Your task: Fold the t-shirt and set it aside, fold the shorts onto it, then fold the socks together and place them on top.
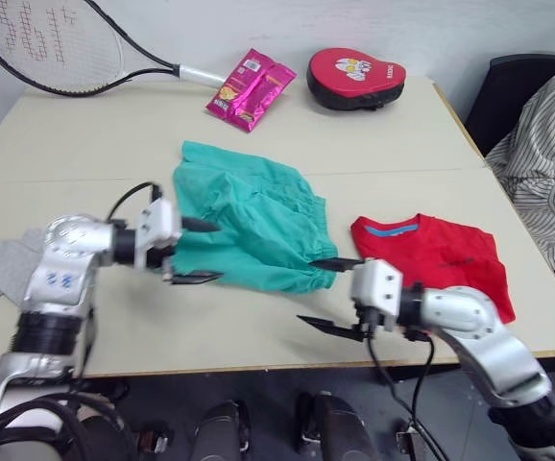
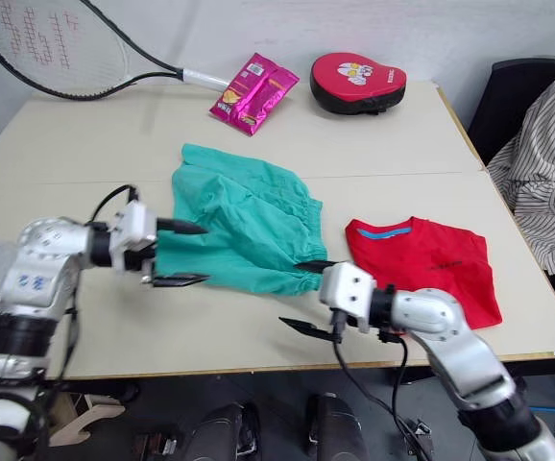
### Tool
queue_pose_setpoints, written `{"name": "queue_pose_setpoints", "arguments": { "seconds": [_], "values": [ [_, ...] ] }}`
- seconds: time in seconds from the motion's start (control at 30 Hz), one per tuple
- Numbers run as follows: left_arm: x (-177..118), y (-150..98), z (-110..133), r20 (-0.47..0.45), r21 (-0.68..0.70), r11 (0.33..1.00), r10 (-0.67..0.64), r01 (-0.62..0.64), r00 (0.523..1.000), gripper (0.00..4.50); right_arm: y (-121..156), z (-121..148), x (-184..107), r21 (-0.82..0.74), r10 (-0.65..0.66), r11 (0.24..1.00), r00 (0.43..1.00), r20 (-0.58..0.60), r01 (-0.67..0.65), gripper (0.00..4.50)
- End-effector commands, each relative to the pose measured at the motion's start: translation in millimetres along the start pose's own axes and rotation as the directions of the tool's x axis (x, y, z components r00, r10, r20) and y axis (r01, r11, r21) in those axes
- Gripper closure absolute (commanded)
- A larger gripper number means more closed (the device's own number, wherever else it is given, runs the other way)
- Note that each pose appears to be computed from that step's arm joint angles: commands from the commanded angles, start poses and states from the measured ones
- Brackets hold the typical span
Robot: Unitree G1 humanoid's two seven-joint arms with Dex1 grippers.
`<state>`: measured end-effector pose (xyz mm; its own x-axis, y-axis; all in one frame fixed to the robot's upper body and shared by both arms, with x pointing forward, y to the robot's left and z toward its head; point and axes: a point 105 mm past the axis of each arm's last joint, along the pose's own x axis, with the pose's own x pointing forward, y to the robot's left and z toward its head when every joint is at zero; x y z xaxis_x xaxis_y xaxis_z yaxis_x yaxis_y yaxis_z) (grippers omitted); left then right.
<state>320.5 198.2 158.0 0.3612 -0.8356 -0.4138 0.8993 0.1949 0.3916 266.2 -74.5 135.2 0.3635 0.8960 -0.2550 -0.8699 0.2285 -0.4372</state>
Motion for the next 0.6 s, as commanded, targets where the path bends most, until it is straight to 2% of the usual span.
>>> {"name": "queue_pose_setpoints", "arguments": {
  "seconds": [0.03, 0.1, 0.2, 0.3, 0.33, 0.4, 0.53, 0.6],
  "values": [
    [-23.8, 2.3, -19.9, -0.121, 0.023, 0.999, 0.051, -0.049, 0.991, 0.01, -10.3, -10.6, 9.2, -0.020, -0.075, 0.997, 0.995, -0.069, 0.074, 0.00],
    [-33.2, 7.3, -32.9, -0.198, 0.032, 0.996, 0.092, -0.087, 0.976, 0.01, -17.7, -23.0, 11.0, -0.047, -0.122, 0.992, 0.983, -0.136, 0.116, 0.00],
    [-33.5, 16.8, -47.1, -0.249, 0.052, 0.990, 0.139, -0.131, 0.958, 0.01, -26.7, -35.6, 10.4, -0.077, -0.170, 0.985, 0.966, -0.195, 0.157, 0.00],
    [-20.9, 26.6, -53.9, -0.241, 0.041, 0.987, 0.158, -0.153, 0.958, 0.01, -32.9, -41.2, 10.6, -0.078, -0.186, 0.982, 0.957, -0.222, 0.172, 0.00],
    [-16.3, 30.4, -54.5, -0.231, 0.027, 0.986, 0.164, -0.162, 0.959, 0.00, -33.5, -42.7, 10.6, -0.073, -0.182, 0.983, 0.957, -0.227, 0.169, 0.16],
    [-10.0, 33.9, -61.0, -0.269, 0.028, 0.989, 0.145, -0.143, 0.952, 0.00, -35.9, -46.5, 9.9, -0.071, -0.181, 0.983, 0.952, -0.247, 0.169, 0.60],
    [1.3, 46.6, -69.9, -0.314, 0.011, 0.987, 0.155, -0.160, 0.937, 0.00, -42.6, -46.4, 11.9, -0.094, -0.186, 0.981, 0.951, -0.248, 0.167, 1.90],
    [9.5, 46.6, -70.6, -0.317, 0.011, 0.992, 0.126, -0.129, 0.940, 0.41, -44.7, -42.6, 13.9, -0.106, -0.183, 0.981, 0.954, -0.237, 0.162, 2.60]
  ]
}}
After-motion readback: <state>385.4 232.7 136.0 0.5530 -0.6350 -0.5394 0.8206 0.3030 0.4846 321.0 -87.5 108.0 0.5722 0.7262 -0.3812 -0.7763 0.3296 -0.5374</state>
